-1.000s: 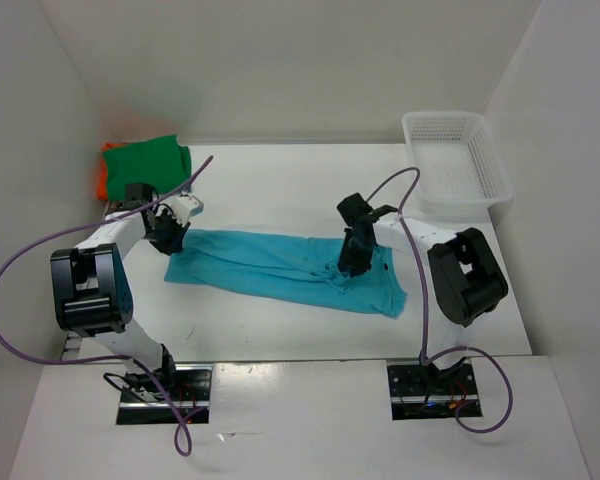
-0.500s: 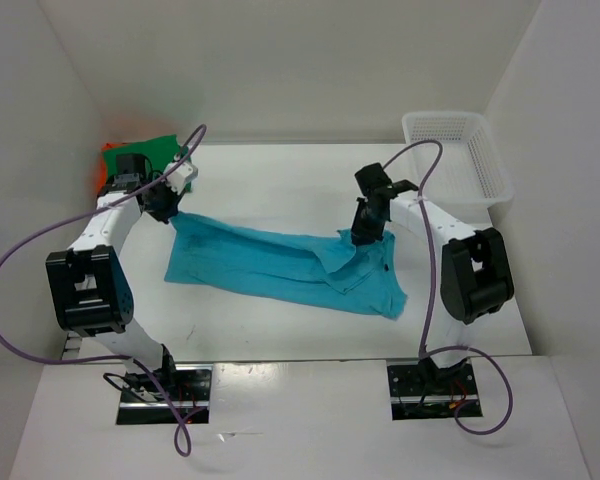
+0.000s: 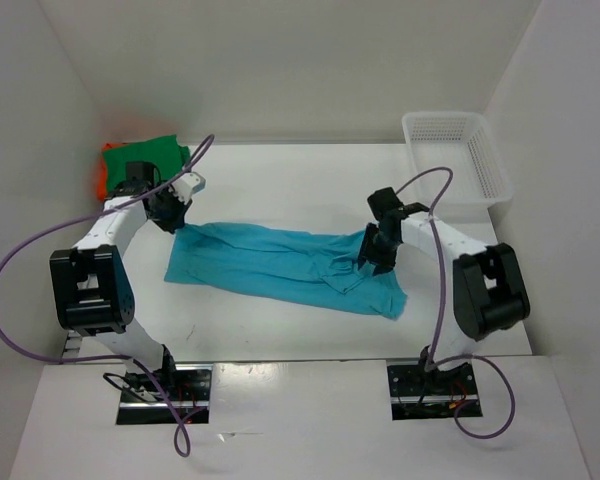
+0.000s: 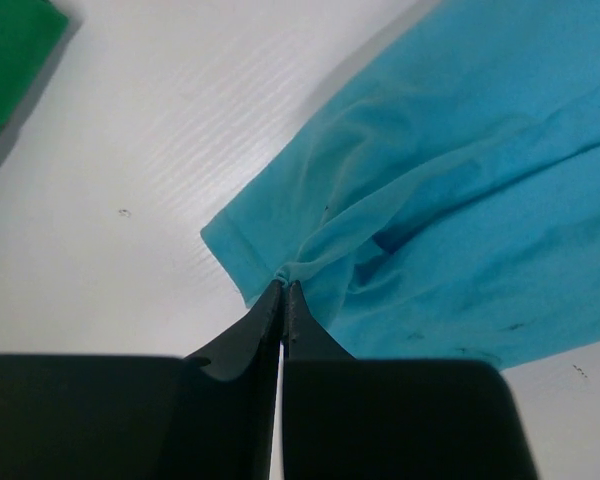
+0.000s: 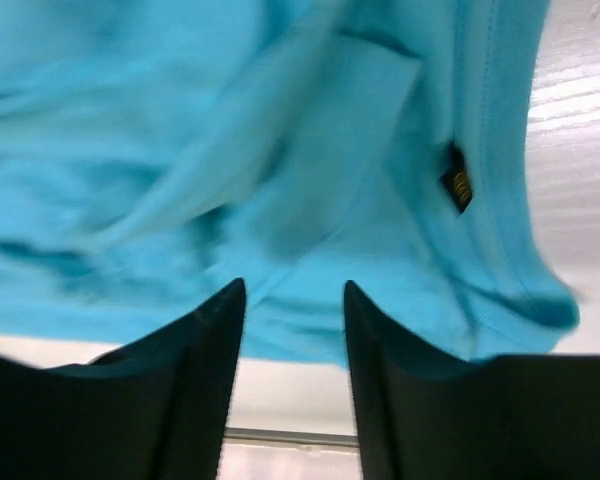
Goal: Fold and stack the t-shirts
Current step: Fold the other side of the tshirt into a rectangle
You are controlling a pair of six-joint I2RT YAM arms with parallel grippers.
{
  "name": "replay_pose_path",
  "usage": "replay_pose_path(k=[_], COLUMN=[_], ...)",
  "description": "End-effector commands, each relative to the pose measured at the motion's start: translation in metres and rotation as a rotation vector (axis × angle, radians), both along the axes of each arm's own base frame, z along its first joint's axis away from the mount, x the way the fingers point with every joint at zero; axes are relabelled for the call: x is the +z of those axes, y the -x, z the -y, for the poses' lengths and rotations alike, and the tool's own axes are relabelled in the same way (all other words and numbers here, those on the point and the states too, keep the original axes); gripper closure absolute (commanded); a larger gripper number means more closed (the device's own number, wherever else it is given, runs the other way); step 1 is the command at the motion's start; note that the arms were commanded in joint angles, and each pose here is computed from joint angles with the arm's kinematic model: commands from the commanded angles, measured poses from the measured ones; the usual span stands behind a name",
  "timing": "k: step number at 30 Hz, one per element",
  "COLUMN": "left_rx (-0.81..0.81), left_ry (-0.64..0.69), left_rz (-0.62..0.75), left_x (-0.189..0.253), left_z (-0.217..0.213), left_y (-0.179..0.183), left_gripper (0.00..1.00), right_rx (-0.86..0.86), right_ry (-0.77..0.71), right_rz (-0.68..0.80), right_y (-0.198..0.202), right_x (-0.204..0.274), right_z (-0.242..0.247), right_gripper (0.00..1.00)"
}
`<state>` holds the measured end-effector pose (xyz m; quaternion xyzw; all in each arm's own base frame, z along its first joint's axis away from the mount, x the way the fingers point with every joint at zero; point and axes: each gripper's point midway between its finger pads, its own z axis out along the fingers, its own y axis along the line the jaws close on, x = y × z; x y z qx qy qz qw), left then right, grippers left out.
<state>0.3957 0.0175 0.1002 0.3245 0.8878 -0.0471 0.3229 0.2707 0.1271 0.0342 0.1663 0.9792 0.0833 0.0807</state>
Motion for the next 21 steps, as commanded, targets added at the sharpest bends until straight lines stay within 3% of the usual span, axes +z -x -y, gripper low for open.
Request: replay_pose_path(k=[1,4,8,21], left_rx=[-0.019,-0.015,-0.015,-0.025], left_ry=[0.023,0.036,0.036,0.056], left_rz=[-0.013,-0.015,-0.015,-0.033], left_x=[-0.003,-0.003,-0.003,-0.009], left_z=[0.005,0.007,0.007,0.011], left_y=[0.006,0.007,0.009,0.015], left_gripper=[1.00,1.00,1.00,1.00], right_rx=[0.027,0.091,0.163,0.124], right_ry=[-0.017,0.061,0.167,0.207], right_rz=[0.292,0.230,0.160,0.169], right_y=[-0.035,-0.036,-0.029,-0.056], right_x=[0.076,0.070,0.043,0.017], right_z=[-0.023,-0.046,-0.070,-0.088], right_gripper=[0.49,0.38,0.31,0.30])
